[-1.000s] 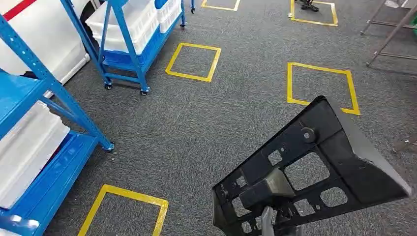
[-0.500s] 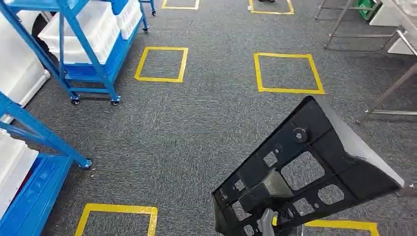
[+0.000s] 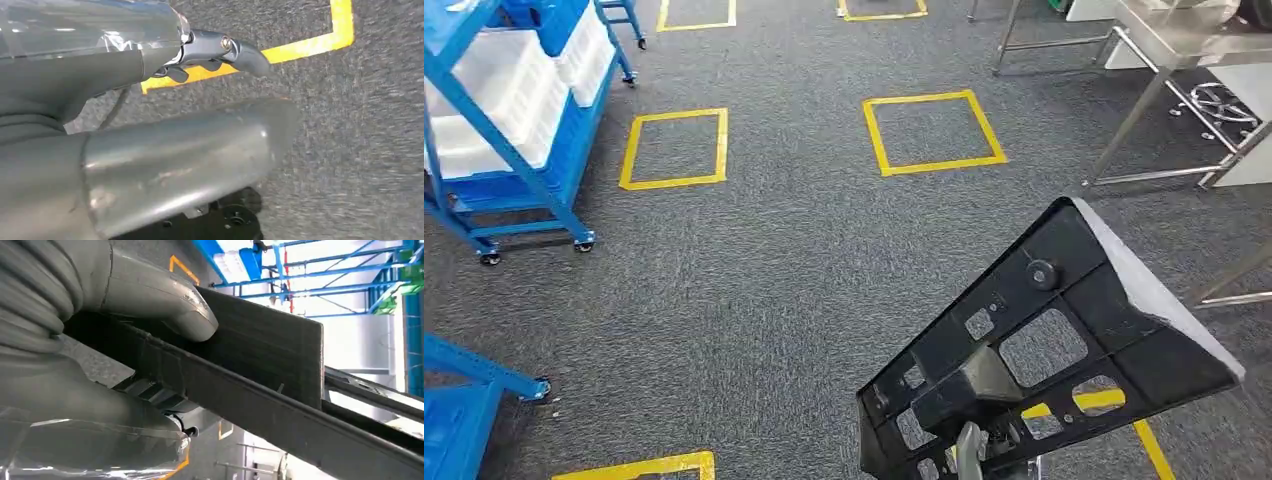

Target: Take the parts from the cabinet and place them on the table.

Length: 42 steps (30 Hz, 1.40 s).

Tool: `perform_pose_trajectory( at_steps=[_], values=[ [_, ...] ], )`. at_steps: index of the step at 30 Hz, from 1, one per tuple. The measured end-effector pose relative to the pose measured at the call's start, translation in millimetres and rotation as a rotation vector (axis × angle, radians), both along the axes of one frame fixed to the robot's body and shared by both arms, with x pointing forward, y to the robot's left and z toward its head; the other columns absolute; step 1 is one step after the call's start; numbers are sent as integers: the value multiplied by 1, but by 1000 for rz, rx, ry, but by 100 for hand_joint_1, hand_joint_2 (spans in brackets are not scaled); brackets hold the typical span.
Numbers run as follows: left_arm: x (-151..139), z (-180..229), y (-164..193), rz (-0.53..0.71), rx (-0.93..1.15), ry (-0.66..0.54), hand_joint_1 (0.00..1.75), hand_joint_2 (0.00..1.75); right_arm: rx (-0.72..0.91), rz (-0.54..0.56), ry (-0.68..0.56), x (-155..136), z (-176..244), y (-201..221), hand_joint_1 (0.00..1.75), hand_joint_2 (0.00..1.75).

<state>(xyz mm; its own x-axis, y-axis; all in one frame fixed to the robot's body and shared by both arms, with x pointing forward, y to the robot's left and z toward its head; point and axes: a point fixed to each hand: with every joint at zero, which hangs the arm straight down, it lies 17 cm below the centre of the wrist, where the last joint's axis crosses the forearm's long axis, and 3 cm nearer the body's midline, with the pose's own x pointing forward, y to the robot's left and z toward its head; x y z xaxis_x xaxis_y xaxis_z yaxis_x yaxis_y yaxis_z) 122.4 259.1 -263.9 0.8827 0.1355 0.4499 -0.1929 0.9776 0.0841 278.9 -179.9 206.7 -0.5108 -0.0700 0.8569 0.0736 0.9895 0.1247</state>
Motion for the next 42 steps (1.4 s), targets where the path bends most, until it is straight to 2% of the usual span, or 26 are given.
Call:
perform_pose_trajectory(
  at_steps=[27, 42],
  values=[
    [0, 0, -6, -11, 7, 2, 0, 0, 16, -11, -3, -7, 4, -13, 175, 175],
    [1, 1, 0, -7, 8, -6, 0, 0, -41, -35, 0, 0, 2, -9, 175, 175]
  ],
)
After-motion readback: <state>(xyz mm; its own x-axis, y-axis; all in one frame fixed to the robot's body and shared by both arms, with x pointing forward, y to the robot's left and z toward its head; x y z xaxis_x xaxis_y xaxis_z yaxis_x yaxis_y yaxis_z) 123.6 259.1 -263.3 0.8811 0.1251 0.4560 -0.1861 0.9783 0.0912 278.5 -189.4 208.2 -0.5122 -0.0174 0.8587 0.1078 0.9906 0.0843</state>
